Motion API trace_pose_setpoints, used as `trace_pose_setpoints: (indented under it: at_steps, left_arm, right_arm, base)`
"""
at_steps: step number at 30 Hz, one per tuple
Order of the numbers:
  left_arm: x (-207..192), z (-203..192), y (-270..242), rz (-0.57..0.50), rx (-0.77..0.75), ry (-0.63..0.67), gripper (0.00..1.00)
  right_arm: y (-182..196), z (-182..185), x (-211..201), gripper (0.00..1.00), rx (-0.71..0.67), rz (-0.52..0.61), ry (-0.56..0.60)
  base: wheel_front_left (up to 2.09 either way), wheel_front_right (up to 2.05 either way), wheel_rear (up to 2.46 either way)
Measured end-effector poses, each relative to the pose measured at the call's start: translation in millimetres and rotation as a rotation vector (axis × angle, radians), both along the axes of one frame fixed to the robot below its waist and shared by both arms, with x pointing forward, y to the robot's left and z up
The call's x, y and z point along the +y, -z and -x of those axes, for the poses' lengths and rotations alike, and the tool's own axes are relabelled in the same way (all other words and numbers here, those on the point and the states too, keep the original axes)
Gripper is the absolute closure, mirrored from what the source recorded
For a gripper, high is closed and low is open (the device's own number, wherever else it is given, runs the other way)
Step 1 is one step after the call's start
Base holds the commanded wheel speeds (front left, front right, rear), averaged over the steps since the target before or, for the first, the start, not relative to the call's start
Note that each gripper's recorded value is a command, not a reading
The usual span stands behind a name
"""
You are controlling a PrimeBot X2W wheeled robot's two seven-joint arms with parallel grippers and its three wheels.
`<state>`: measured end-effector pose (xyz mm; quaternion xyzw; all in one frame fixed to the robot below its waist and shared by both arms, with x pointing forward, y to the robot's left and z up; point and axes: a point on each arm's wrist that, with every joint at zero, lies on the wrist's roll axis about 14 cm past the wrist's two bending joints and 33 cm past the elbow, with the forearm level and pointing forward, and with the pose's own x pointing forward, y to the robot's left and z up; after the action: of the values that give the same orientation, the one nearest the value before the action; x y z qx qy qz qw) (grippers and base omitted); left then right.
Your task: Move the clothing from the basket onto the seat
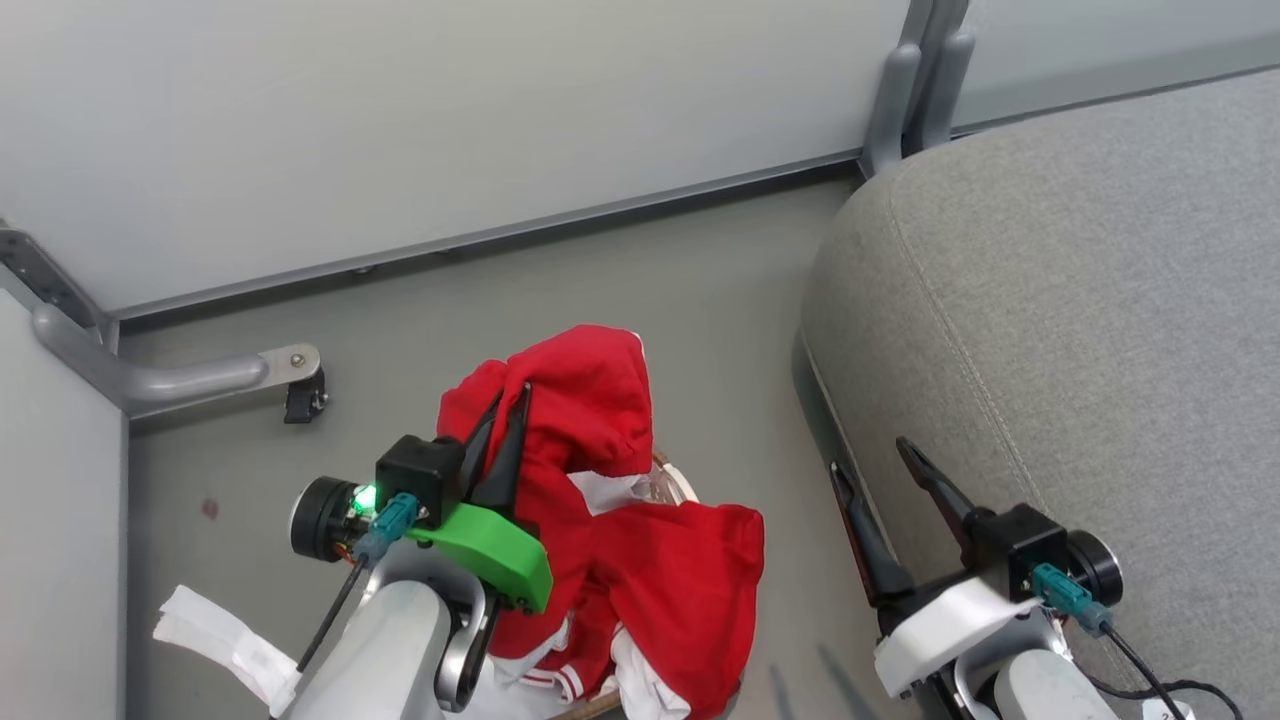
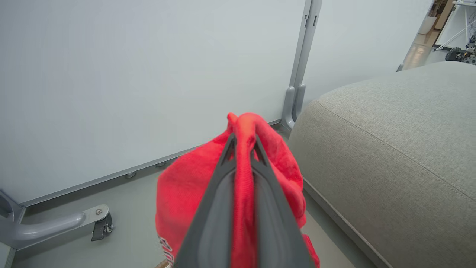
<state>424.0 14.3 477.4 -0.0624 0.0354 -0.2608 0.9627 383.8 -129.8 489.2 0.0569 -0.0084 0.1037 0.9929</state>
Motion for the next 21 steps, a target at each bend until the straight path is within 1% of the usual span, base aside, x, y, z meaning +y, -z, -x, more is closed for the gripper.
trace_pose_setpoints:
  at_steps: [2, 6, 11, 14, 17, 21]
  left_arm:
    - [-1, 2, -13, 0.02, -0.031, -0.001, 1.0]
    - [-6, 8, -31, 0.028, -0.084, 0.013, 1.0]
    - [-10, 12, -50, 0.052, -0.131, 0.025, 1.0]
    - [-12, 15, -56, 0.063, -0.146, 0.034, 1.0]
    - [-14, 19, -59, 0.068, -0.153, 0.047, 1.0]
    - [-17, 23, -62, 0.085, -0.156, 0.063, 1.0]
  right_arm:
    - [1, 6, 1, 0.0, 0.003, 0.0, -0.002]
    - [3, 15, 5, 0.0, 0.012, 0.0, -0.012]
    - [9, 25, 15, 0.0, 0.029, 0.006, -0.044]
    - [14, 28, 27, 0.0, 0.041, 0.014, -0.083]
    - [17, 29, 46, 0.0, 0.051, 0.031, -0.146]
    - [6, 18, 71, 0.0, 0.012, 0.056, -0.228]
  base:
    - [0.0, 0.0, 0.0]
    - [0.0, 0.0, 0.0]
    - [0.0, 0.0, 0.0]
    - [0.0, 0.0, 0.0]
    - [0.0, 0.0, 0.0]
    - [0.0, 0.0, 0.0]
